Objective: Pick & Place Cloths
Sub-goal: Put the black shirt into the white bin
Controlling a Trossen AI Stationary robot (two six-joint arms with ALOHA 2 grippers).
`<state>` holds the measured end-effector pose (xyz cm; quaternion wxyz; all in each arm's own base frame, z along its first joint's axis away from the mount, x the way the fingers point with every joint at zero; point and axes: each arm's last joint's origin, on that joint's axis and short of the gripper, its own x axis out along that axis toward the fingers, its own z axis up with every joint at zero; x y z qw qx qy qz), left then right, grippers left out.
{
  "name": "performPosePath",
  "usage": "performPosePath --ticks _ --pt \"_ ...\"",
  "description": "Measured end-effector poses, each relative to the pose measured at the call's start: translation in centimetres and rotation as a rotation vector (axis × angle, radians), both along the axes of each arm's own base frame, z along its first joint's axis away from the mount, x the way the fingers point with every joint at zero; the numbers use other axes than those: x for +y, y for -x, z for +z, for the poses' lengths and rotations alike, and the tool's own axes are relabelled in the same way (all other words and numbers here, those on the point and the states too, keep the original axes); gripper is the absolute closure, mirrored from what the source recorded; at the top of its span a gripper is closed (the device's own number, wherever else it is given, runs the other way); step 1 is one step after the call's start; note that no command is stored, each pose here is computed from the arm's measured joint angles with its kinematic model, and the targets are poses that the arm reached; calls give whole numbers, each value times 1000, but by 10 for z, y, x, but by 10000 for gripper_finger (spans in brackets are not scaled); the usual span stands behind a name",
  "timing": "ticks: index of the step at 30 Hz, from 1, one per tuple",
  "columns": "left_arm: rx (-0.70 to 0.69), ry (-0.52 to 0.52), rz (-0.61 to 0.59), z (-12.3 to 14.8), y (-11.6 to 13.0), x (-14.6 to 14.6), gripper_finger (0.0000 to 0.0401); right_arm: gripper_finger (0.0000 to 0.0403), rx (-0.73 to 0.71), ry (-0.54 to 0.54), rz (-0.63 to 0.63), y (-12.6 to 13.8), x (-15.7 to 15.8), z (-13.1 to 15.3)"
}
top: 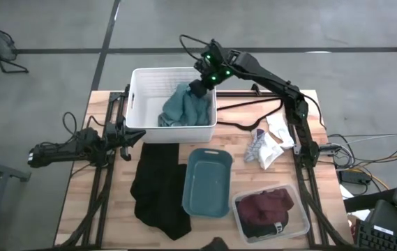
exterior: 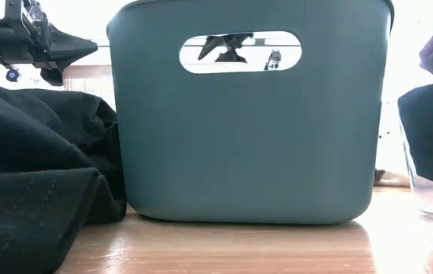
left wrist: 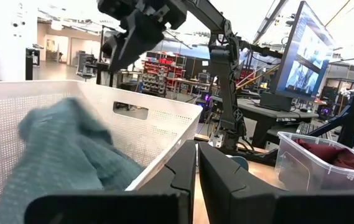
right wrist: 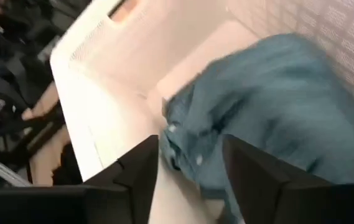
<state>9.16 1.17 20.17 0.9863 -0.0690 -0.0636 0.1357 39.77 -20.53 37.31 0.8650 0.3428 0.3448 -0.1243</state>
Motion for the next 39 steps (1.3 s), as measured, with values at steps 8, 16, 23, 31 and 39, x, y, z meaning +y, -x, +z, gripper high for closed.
performPosePath --ticks 8,16,23,31,39 --pt "0 0 0 0 0 0 378 194 224 65 2 39 14 13" --pt "0 0 0 0 0 0 378 196 364 102 39 84 46 45" --pt "0 0 0 0 0 0 378 217 305 161 -21 120 64 77" --pt "0 0 0 0 0 0 378 285 331 266 -103 162 83 90" --pt "-215 103 -24 17 3 0 378 389 194 337 -121 179 92 74"
